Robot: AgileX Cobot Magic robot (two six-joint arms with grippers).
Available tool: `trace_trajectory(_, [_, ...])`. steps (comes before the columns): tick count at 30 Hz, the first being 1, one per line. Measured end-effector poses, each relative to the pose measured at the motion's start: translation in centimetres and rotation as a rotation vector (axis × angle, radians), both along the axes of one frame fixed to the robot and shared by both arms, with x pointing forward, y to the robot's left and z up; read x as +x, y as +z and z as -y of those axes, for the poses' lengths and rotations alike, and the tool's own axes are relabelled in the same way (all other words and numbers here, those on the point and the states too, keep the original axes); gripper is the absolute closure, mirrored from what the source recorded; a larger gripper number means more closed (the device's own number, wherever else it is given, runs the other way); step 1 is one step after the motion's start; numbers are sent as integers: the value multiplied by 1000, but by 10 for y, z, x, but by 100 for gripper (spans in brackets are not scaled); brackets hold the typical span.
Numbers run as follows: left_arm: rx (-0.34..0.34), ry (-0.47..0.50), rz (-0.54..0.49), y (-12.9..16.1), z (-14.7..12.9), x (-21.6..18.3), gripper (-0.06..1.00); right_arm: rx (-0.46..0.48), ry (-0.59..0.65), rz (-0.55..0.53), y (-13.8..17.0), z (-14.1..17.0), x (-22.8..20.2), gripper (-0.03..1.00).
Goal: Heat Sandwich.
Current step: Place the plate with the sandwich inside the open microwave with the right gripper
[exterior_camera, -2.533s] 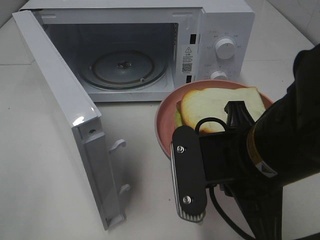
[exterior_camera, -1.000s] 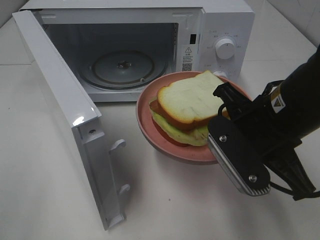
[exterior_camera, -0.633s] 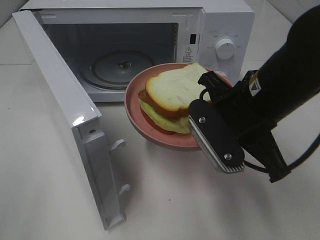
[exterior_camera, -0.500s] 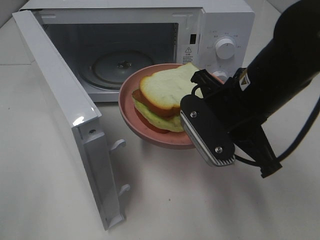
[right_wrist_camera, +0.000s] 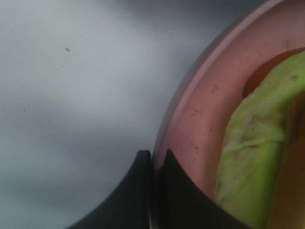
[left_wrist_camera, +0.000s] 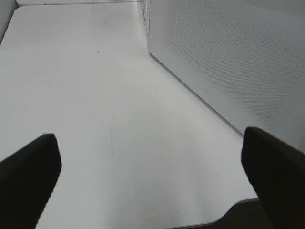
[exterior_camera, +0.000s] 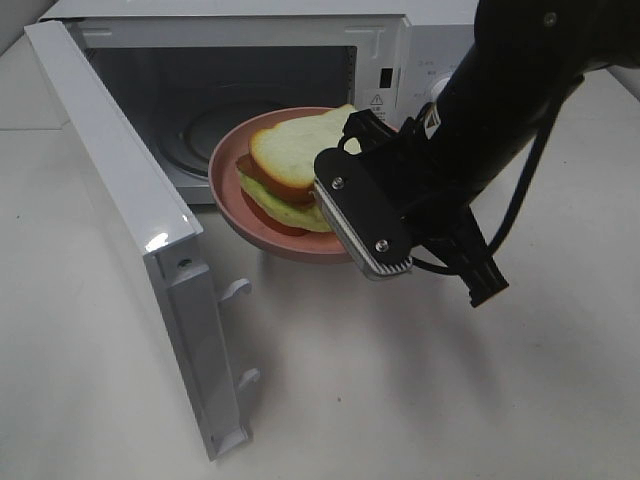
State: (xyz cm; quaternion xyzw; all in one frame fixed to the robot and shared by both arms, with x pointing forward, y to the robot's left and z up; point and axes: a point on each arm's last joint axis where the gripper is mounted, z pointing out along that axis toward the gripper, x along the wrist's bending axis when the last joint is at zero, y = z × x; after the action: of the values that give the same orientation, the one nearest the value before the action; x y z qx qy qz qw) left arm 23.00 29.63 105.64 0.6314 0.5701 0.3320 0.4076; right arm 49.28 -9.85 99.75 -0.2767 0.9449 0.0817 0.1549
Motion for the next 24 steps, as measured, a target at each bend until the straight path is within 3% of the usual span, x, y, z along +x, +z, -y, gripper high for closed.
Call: trace_trajectory(24, [0, 0, 0, 0, 0, 0, -3, 2, 36, -4, -5, -39, 32, 95])
